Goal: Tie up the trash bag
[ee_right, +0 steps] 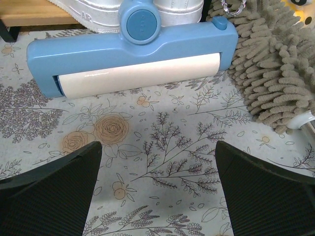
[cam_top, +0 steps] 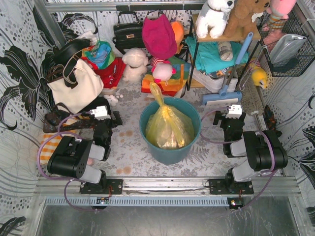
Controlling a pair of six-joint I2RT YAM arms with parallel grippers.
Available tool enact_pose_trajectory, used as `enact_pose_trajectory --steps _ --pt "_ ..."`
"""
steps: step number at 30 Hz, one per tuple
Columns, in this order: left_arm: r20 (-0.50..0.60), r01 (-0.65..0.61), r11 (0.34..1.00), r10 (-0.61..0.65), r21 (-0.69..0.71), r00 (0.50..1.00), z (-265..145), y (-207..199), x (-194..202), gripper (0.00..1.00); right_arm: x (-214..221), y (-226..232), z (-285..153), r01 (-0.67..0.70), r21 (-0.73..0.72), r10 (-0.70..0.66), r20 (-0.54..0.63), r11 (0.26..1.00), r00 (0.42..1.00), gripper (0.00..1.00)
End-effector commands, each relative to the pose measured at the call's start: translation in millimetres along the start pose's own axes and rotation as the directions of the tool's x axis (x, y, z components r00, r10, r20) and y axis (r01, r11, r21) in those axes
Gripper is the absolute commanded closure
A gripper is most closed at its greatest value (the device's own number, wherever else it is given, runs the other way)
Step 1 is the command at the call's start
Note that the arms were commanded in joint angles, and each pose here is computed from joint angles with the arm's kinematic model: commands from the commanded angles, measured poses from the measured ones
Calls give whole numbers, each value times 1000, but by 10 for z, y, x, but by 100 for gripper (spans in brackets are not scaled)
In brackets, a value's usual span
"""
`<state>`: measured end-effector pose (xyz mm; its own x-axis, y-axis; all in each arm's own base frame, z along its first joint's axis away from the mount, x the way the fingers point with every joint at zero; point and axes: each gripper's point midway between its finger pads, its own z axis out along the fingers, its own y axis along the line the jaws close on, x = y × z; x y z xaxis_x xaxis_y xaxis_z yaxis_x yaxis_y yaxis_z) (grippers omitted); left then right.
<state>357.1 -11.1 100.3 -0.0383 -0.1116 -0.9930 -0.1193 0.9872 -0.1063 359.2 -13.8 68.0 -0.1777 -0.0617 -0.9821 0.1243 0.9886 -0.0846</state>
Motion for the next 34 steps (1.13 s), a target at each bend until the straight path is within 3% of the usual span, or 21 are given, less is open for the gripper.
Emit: enact_pose_trajectory --steps 1,34 --pt "42 16 1000 -16 -9 999 64 8 -132 2 -72 -47 -1 8 16 -8 36 1000 999 3" --pt "43 12 1000 -11 -11 999 60 15 -130 2 -69 -33 6 5 10 -6 33 1000 999 3"
